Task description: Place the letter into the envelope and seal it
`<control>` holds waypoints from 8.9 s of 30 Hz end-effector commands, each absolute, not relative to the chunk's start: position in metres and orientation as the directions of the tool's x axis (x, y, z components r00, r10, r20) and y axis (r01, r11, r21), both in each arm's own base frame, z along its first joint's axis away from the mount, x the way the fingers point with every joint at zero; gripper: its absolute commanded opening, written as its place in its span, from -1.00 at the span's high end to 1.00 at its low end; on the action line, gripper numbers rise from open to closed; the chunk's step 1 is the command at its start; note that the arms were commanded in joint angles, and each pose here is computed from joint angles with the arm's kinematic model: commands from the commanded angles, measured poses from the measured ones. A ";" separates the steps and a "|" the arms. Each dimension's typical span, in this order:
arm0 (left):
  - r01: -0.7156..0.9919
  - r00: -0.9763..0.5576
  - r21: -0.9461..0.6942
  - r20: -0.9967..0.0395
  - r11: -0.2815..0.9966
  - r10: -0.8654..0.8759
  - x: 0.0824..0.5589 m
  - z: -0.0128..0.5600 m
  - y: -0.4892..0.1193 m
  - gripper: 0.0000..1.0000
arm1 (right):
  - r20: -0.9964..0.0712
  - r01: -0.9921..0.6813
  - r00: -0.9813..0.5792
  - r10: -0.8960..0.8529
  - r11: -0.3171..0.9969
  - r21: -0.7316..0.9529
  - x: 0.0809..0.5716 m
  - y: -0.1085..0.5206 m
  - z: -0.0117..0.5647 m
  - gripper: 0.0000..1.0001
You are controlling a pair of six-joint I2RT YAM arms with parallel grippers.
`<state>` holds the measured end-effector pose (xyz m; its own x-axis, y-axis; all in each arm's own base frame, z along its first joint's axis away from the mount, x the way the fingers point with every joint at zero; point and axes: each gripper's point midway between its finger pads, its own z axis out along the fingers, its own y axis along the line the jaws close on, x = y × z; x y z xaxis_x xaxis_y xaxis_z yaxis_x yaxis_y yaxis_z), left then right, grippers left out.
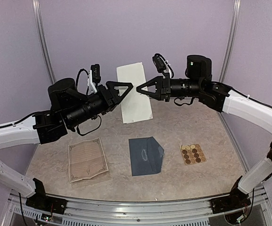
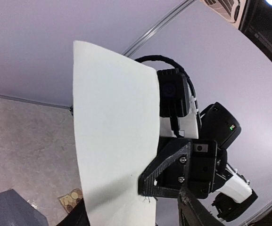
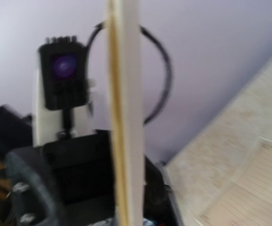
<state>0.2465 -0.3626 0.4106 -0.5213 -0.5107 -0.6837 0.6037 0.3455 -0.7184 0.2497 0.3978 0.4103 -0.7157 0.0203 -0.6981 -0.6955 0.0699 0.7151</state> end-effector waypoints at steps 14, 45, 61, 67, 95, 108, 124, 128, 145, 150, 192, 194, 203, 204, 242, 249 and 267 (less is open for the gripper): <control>0.079 -0.870 -0.666 -0.409 0.742 -0.275 0.267 0.147 -0.355 -0.24 | -0.316 -0.221 -0.948 0.026 0.658 0.720 0.276 0.303 0.183 1.00; 0.073 -0.976 -0.549 -0.211 0.832 -0.053 0.265 0.018 -0.367 0.17 | -0.253 -0.169 -0.967 -0.005 0.757 0.631 0.304 0.291 0.075 1.00; 0.093 -0.983 -0.451 -0.183 0.888 0.010 0.259 -0.005 -0.352 0.29 | -0.192 -0.118 -0.981 -0.005 0.801 0.587 0.312 0.283 0.038 1.00; 0.095 -0.983 -0.458 -0.183 0.884 0.010 0.261 -0.005 -0.356 0.29 | -0.183 -0.125 -0.983 -0.015 0.785 0.606 0.317 0.291 0.036 1.00; 0.093 -0.982 -0.432 -0.188 0.897 0.011 0.270 -0.008 -0.353 0.29 | -0.299 -0.285 -0.946 -0.125 0.762 0.581 0.332 0.303 0.065 1.00; 0.090 -0.984 -0.452 -0.177 0.887 0.010 0.269 -0.010 -0.356 0.29 | -0.306 -0.293 -0.944 -0.124 0.740 0.605 0.328 0.306 0.060 1.00; 0.097 -0.986 -0.465 -0.166 0.880 0.021 0.264 -0.013 -0.363 0.30 | -0.256 -0.258 -0.961 -0.107 0.683 0.683 0.318 0.332 0.052 1.00; 0.099 -0.986 -0.467 -0.166 0.879 0.024 0.263 -0.013 -0.365 0.30 | -0.233 -0.239 -0.967 -0.100 0.670 0.703 0.315 0.335 0.049 1.00; 0.102 -0.976 -0.502 -0.219 0.859 -0.012 0.274 0.015 -0.372 0.29 | -0.276 -0.282 -0.950 -0.143 0.769 0.573 0.323 0.324 0.057 0.75; 0.096 -0.968 -0.538 -0.247 0.838 -0.048 0.281 0.042 -0.372 0.23 | -0.285 -0.284 -0.945 -0.159 0.832 0.477 0.320 0.303 0.063 0.16; 0.091 -0.986 -0.531 -0.167 0.842 0.002 0.264 0.003 -0.377 0.49 | -0.156 -0.300 -0.954 -0.257 0.855 0.423 0.287 0.323 0.020 0.42; 0.095 -0.986 -0.533 -0.168 0.841 0.005 0.264 0.003 -0.378 0.49 | -0.152 -0.304 -0.953 -0.264 0.854 0.422 0.286 0.327 0.020 0.43; 0.107 -0.985 -0.538 -0.171 0.836 0.015 0.261 0.005 -0.384 0.49 | -0.144 -0.315 -0.949 -0.280 0.838 0.446 0.284 0.341 0.021 0.44; 0.109 -0.985 -0.538 -0.171 0.836 0.018 0.260 0.005 -0.385 0.50 | -0.143 -0.317 -0.948 -0.283 0.834 0.451 0.284 0.344 0.021 0.44; 0.124 -0.980 -0.617 -0.199 0.777 -0.001 0.260 0.034 -0.403 0.49 | -0.126 -0.288 -0.957 -0.260 0.833 0.473 0.279 0.351 0.036 0.35; 0.103 -0.966 -0.587 -0.250 0.803 -0.059 0.265 0.053 -0.377 0.19 | -0.170 -0.293 -0.955 -0.242 0.857 0.423 0.280 0.336 0.060 0.13; 0.102 -0.986 -0.593 -0.165 0.798 0.004 0.236 0.027 -0.381 0.20 | -0.071 -0.272 -0.960 -0.270 0.845 0.460 0.253 0.332 0.037 0.28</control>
<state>0.2407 -0.3782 0.0377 -0.9814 -0.0155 -0.1915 0.1033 0.7982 -0.5935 0.2629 0.3291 0.0485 -0.9603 -0.2549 -0.1133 -0.2782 0.8460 0.4549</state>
